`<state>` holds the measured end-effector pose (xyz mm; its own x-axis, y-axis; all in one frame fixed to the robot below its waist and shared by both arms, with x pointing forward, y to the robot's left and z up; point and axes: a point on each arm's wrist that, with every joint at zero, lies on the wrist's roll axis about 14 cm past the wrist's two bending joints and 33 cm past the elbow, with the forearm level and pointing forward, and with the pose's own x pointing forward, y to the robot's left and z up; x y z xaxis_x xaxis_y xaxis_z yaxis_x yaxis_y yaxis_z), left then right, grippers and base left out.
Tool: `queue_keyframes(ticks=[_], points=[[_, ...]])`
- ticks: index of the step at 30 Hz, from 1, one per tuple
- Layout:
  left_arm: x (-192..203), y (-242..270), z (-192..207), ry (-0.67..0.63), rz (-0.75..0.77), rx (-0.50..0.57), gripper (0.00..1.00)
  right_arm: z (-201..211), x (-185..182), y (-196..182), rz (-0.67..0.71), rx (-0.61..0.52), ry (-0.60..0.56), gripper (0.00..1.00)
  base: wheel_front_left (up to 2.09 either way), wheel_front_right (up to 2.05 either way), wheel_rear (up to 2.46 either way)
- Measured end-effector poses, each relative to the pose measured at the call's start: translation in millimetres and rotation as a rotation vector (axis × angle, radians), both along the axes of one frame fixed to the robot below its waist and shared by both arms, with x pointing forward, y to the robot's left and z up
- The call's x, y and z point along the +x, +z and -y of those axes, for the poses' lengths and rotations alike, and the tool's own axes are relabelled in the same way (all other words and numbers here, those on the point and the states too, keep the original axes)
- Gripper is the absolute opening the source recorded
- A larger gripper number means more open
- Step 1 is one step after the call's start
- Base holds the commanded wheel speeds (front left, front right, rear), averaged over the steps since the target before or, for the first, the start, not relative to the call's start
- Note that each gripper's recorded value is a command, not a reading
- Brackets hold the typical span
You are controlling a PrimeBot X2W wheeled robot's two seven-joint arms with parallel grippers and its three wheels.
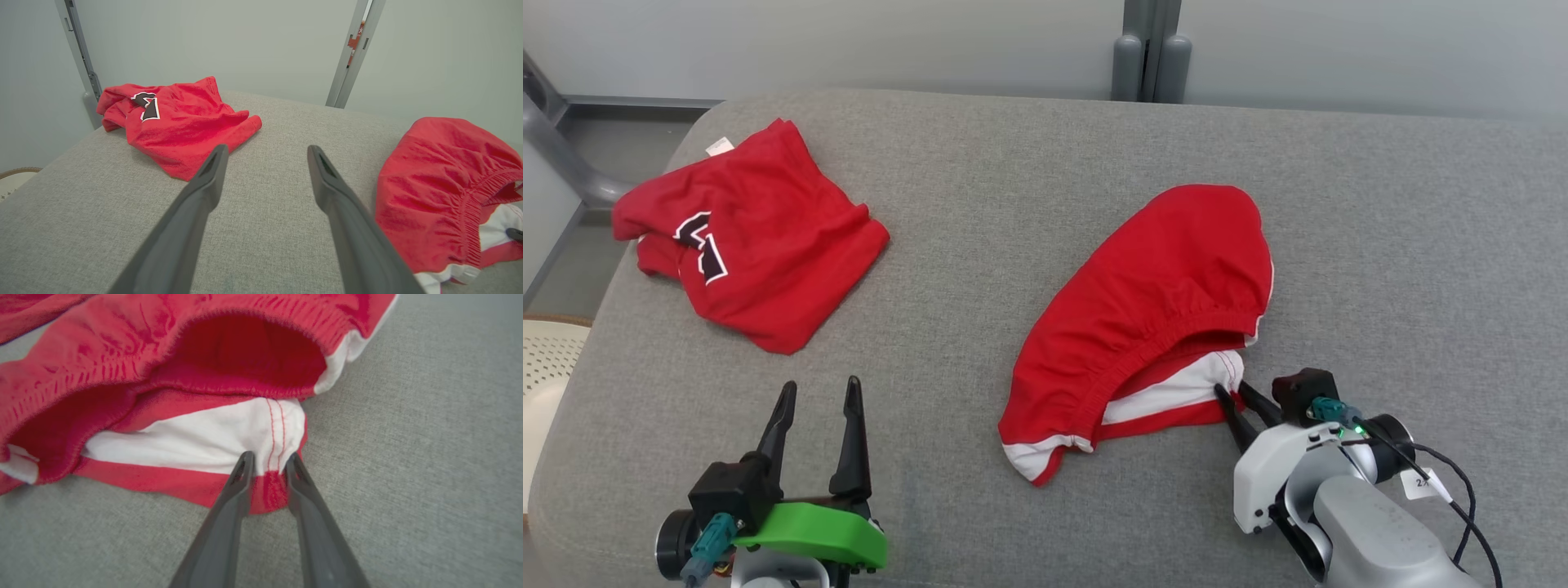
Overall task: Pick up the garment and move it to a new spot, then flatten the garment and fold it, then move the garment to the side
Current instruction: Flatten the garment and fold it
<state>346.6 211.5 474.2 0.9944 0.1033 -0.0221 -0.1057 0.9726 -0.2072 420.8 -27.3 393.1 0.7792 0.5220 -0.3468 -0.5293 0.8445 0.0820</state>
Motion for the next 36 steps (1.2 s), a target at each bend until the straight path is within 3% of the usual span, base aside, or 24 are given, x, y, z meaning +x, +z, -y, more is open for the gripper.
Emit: queue_keyframes(ticks=[9, 19, 20, 21, 22, 28, 36], points=[[9, -1, 12, -0.035, 0.0, -0.01, 1.0, 38, 21, 32, 0.09, 0.079, -0.119, 0.0, 0.0, 0.0, 0.0], [18, 1, 30, -0.088, 0.01, -0.023, 1.0, 125, -20, 19, 0.084, 0.09, -0.344, 0.0, 0.0, 0.0, 0.0], [19, 1, 32, -0.093, 0.009, -0.023, 1.0, 126, -23, 19, 0.082, 0.099, -0.358, 0.35, 0.0, 0.0, 0.0], [20, 1, 34, -0.099, 0.009, -0.024, 1.0, 127, -26, 19, 0.082, 0.104, -0.364, 0.8, 0.0, 0.0, 0.0], [21, 1, 35, -0.105, 0.009, -0.024, 1.0, 127, -27, 20, 0.086, 0.11, -0.37, 1.0, 0.0, 0.0, 0.0], [23, 4, 42, -0.129, 0.019, -0.014, 1.0, 132, -24, 48, 0.184, 0.135, -0.405, 1.0, 0.0, 0.0, 0.0], [19, 7, 41, -0.13, 0.028, -0.01, 1.0, 88, -38, 64, 0.209, 0.218, -0.322, 1.0, 0.0, 0.0, 0.0]])
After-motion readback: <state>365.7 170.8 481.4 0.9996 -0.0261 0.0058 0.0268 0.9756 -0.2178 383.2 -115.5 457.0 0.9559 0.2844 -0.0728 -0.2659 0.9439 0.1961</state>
